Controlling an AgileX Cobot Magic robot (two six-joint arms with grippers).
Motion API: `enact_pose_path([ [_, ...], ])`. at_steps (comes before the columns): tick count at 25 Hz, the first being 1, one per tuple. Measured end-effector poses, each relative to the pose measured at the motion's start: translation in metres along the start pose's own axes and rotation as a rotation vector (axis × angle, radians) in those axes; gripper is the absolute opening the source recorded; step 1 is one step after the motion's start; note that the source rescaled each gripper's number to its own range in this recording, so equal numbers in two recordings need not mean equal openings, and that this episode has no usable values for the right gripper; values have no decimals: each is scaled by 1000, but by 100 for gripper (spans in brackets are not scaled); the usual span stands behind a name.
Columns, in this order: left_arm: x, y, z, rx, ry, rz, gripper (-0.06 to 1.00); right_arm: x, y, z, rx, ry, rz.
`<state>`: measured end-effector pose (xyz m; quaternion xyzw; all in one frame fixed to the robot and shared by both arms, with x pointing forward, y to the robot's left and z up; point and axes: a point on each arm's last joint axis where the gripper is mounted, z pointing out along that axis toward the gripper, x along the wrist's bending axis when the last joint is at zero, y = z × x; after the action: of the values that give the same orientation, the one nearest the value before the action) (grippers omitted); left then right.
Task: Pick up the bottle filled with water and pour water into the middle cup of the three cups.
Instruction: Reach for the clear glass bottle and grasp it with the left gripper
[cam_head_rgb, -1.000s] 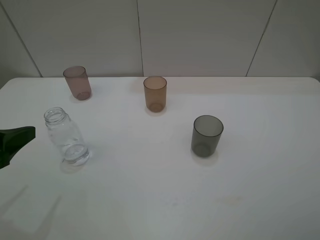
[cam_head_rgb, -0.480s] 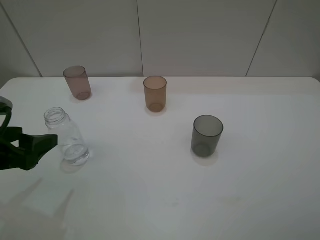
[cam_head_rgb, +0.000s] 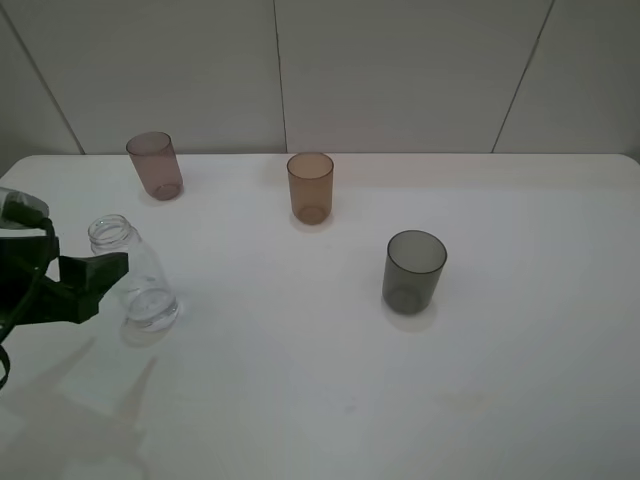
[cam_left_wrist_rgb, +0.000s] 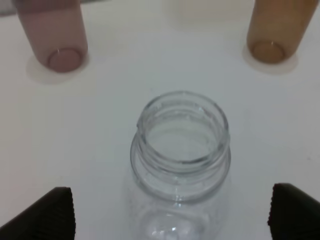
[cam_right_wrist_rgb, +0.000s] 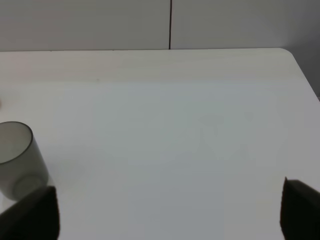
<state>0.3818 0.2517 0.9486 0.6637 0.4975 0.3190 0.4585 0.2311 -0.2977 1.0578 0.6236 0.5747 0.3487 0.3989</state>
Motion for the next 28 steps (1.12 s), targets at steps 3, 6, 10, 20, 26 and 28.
enact_pose_path([
  [3,0,-8,-2,-52,-4,-31,100,0,0,0,0,0,0],
  [6,1,-13,1,-46,-4,-38,100,0,0,0,0,0,0],
  [10,1,-20,9,-16,1,-40,100,0,0,0,0,-5,-3],
  [20,1,-34,33,-50,-1,-31,100,0,0,0,0,0,0],
  [26,-2,-60,45,80,-29,-6,100,0,0,0,0,0,0],
  [28,0,-68,47,126,-19,1,100,0,0,0,0,0,0],
])
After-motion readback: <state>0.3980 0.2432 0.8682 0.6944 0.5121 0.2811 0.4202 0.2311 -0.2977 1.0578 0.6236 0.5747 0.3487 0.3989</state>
